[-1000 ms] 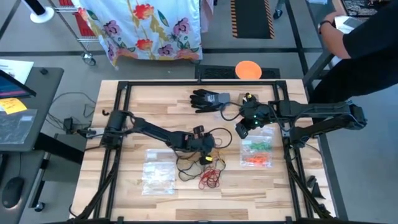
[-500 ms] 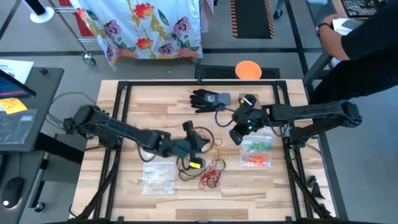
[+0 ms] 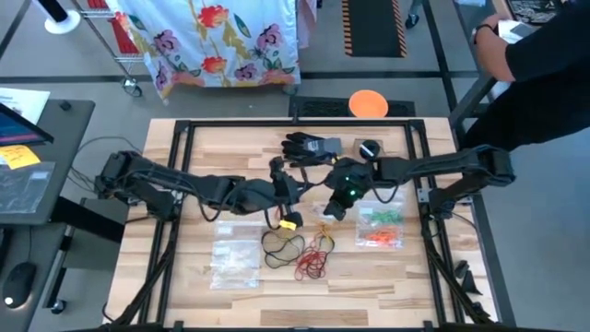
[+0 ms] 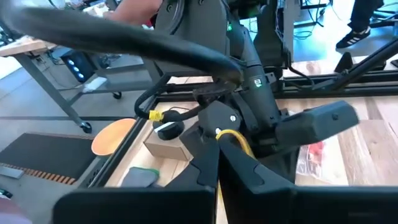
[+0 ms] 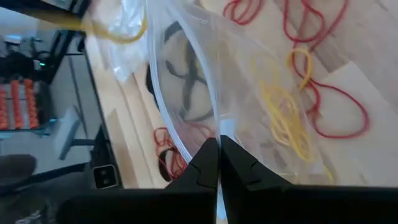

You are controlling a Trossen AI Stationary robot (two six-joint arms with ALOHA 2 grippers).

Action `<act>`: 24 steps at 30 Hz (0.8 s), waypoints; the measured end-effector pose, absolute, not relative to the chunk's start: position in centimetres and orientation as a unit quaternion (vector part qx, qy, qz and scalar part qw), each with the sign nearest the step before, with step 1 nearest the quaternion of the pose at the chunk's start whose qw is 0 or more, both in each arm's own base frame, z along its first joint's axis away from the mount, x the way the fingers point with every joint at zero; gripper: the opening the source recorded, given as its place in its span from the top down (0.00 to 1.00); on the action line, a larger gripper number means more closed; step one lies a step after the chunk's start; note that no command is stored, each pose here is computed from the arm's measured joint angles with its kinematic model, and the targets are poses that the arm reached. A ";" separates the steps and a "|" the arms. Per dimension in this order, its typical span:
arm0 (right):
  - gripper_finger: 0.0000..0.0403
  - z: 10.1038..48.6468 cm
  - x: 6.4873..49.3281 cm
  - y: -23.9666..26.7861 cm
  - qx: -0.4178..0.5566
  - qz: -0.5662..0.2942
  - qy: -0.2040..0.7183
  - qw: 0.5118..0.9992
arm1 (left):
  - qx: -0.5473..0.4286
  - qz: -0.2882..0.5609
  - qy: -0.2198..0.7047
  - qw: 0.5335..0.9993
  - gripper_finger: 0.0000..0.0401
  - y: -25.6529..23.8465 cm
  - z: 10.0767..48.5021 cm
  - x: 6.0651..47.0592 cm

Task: Sort rubber bands
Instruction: Put the yellow rubber band into the transparent zip bag

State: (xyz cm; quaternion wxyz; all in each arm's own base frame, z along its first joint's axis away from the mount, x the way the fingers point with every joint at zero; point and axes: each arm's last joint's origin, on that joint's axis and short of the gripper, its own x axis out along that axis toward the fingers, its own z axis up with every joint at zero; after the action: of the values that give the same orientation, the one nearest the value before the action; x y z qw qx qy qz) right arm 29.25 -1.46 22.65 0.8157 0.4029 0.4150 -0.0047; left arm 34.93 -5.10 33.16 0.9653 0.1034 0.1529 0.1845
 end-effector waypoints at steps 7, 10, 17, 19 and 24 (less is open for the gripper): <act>0.99 22.7 29.3 -2.2 0.405 -0.012 0.407 0.819 | 0.105 0.175 0.154 0.967 1.00 -4.4 33.1 35.1; 0.99 22.5 29.3 -1.9 0.404 -0.010 0.414 0.816 | 0.112 0.177 0.150 0.966 1.00 -4.3 33.3 35.2; 0.99 22.2 29.4 -2.0 0.405 -0.012 0.418 0.813 | 0.123 0.171 0.125 0.970 1.00 -4.3 33.8 35.3; 0.99 22.1 29.4 -2.0 0.405 -0.013 0.419 0.813 | 0.123 0.170 0.124 0.970 1.00 -4.3 33.8 35.3; 0.99 22.2 29.4 -2.0 0.405 -0.013 0.419 0.813 | 0.118 0.171 0.130 0.970 1.00 -4.3 33.7 35.3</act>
State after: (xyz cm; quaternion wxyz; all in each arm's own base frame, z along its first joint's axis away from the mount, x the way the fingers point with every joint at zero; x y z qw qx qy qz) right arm 29.44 -2.03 22.15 0.8127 0.4050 0.4188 -0.0131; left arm 35.29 -4.28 33.71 0.9696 0.1180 0.1297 0.1709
